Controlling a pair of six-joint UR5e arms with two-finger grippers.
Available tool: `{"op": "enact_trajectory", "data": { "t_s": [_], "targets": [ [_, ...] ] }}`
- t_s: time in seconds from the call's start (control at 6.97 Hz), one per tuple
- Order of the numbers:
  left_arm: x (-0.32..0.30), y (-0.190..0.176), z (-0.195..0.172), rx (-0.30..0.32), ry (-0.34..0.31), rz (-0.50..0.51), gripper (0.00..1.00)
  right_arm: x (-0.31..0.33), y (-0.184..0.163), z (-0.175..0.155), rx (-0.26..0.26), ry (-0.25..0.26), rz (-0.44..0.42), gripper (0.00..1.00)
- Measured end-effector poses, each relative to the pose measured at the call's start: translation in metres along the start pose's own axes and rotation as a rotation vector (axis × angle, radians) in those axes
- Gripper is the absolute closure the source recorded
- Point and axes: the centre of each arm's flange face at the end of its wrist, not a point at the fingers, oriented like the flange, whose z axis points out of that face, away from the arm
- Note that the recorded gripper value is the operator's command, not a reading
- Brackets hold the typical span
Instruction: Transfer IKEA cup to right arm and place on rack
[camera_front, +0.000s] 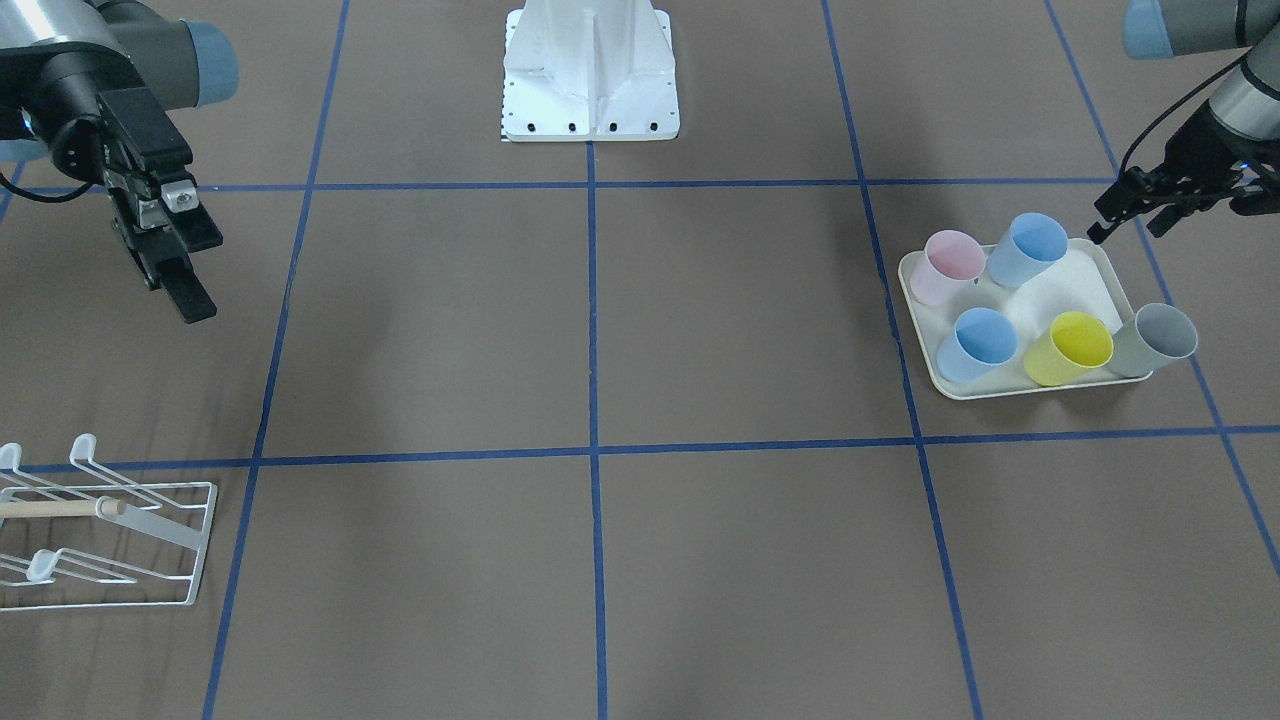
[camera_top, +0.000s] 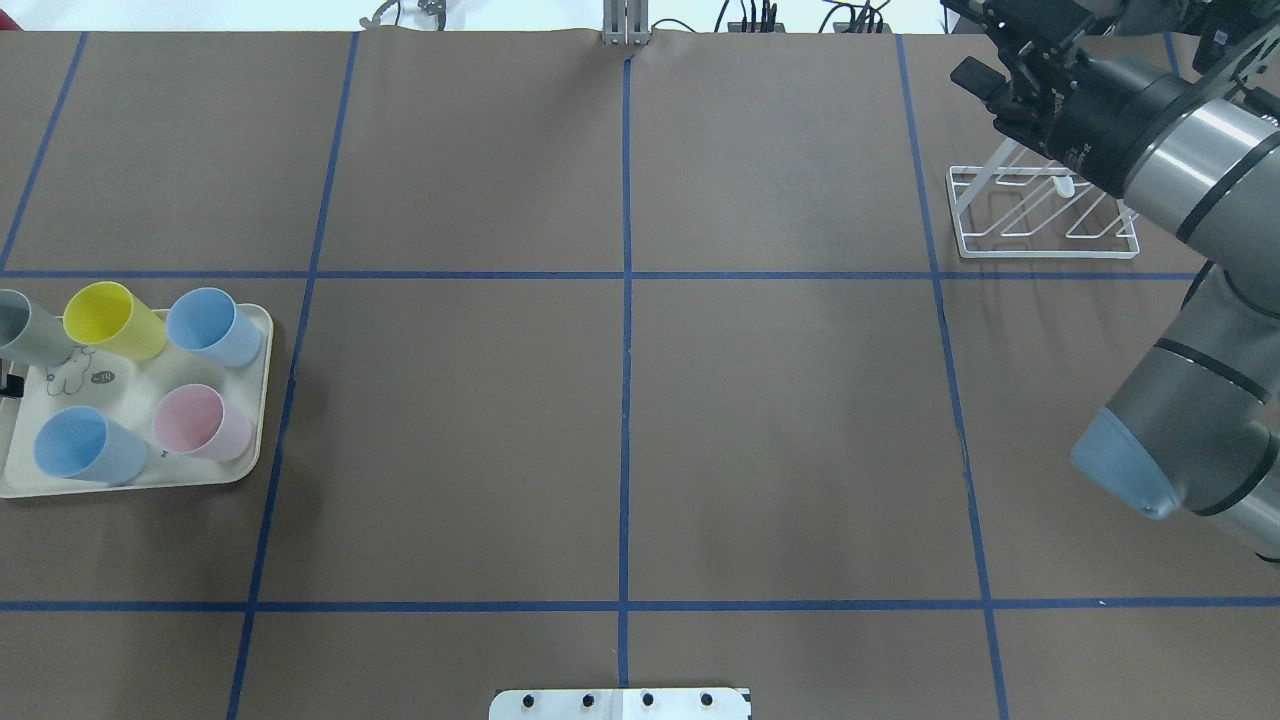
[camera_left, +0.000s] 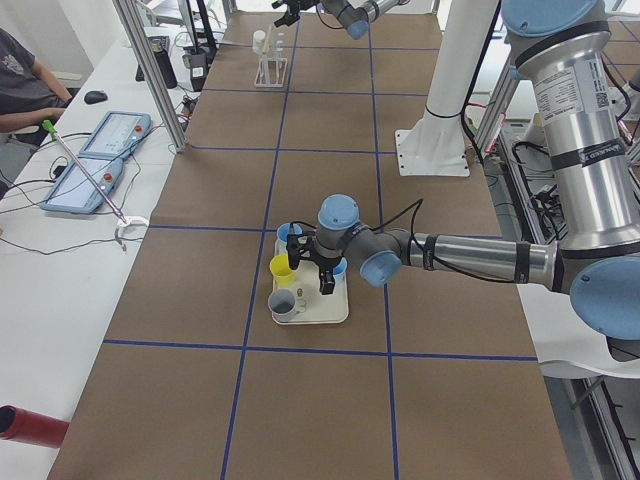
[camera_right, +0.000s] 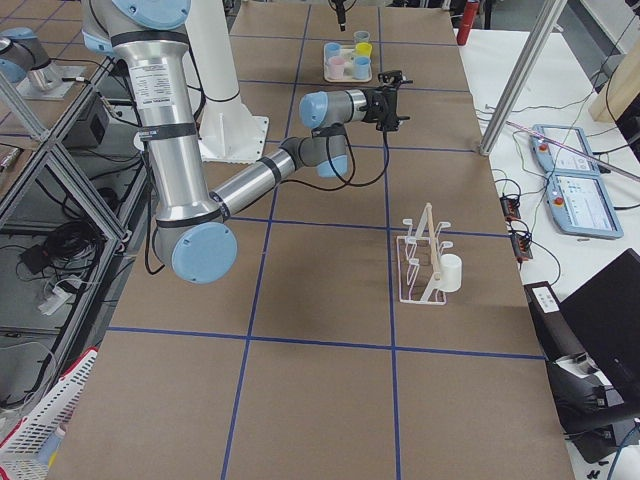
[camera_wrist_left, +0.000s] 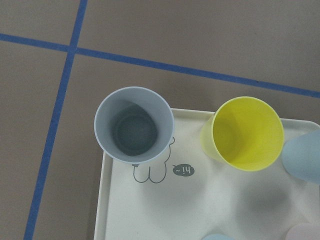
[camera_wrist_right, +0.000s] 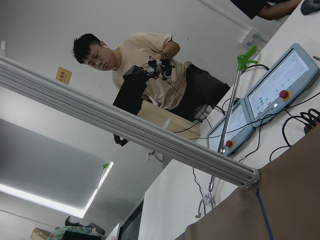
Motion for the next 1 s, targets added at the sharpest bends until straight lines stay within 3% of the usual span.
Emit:
{"op": "enact_trajectory", "data": {
  "t_s": [0.43, 0.57, 1.0],
  "targets": [
    [0.008, 0.013, 0.02, -0.045, -0.01, 0.02, 0.03, 0.002, 0.005, 0.001, -0.011, -0.003, 0.004, 0.0],
    [0.008, 0.015, 0.027, -0.058, -0.018, 0.025, 0.11, 0.002, 0.007, 0.001, -0.014, -0.002, 0.004, 0.0],
    [0.01, 0.022, 0.042, -0.091, -0.032, 0.039, 0.56, 0.002, 0.008, 0.001, -0.017, -0.002, 0.005, 0.0]
  ]
}}
